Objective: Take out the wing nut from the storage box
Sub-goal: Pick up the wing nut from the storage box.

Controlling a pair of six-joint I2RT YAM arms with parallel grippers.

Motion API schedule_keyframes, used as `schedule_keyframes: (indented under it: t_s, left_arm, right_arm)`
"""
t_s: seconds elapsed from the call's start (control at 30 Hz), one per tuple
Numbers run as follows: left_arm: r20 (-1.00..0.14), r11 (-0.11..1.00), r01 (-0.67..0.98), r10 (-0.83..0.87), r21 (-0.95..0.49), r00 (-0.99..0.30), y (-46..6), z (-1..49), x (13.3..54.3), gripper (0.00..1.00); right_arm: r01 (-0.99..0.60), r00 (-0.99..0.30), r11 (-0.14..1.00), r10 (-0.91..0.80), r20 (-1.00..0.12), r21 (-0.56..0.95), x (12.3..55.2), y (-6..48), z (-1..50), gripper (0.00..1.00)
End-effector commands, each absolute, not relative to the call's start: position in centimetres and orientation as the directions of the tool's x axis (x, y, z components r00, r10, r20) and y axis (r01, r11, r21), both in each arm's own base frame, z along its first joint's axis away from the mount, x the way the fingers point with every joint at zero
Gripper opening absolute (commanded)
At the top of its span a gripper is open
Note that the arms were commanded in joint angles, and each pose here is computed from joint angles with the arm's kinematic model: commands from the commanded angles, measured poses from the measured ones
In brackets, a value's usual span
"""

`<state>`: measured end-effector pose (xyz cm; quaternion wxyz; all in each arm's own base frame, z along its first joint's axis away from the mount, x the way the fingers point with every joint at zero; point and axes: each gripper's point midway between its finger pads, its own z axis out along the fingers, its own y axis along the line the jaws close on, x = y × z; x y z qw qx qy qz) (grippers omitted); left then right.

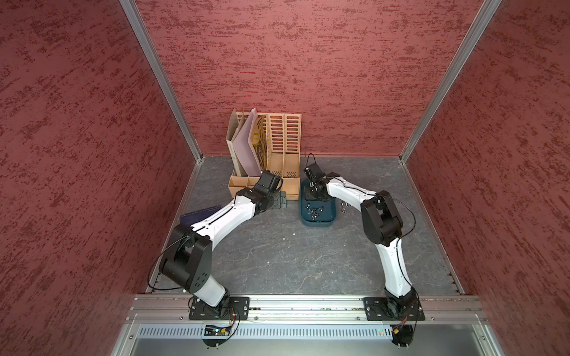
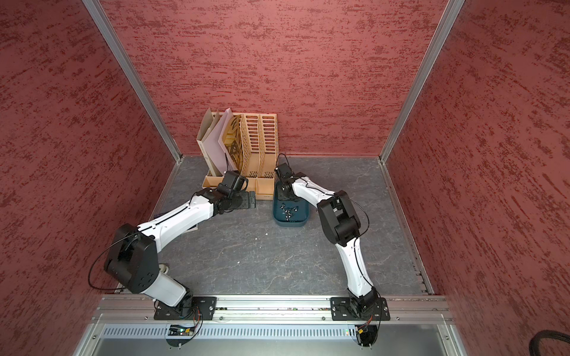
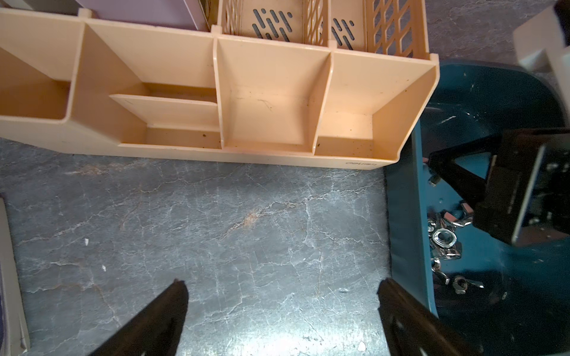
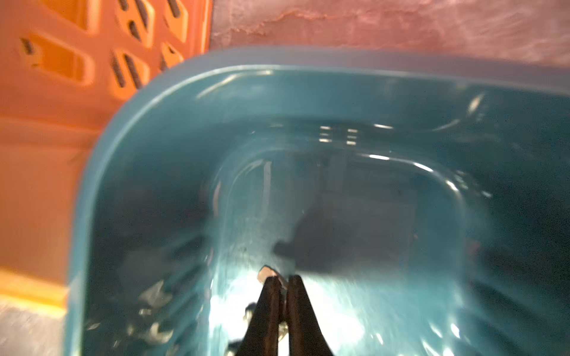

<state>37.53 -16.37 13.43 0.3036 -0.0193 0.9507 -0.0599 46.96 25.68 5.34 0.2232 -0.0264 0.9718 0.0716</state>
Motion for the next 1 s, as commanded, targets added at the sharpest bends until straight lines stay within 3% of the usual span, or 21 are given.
schedule_keyframes:
  t_s: [0.0,0.2,0.47,0.73,0.97]
  left_arm:
    - [-0.611,0.989,0.007,-0.085,-0.147,-0.787,-16.6,15.0,38.1,1.0]
    - [-0.614,0.988,0.016,-0.083,-0.154,-0.785,-17.0,15.3,38.2,1.0]
    - [-0.614,0.987,0.029,-0.074,-0.157,-0.786,-17.6,15.4,38.7,1.0]
    - [-0.613,0.986,0.038,-0.072,-0.164,-0.787,-18.2,15.5,39.1,1.0]
    - [-0.613,0.986,0.039,-0.07,-0.163,-0.787,-18.4,15.5,39.2,1.0]
  right_arm:
    - [-0.11,-0.854,0.982,-0.015,-0.521,0.152,47.5,25.7,9.9,0.05]
    - [-0.115,-0.83,0.979,-0.002,-0.557,0.167,46.9,24.3,13.0,0.05]
    - [-0.05,-0.802,0.986,0.054,-0.595,0.157,45.2,17.7,16.5,0.05]
    - [0.04,-0.83,0.994,0.088,-0.551,0.099,42.5,10.6,14.7,0.05]
    - [0.053,-0.865,0.995,0.087,-0.495,0.083,40.9,8.9,11.1,0.04]
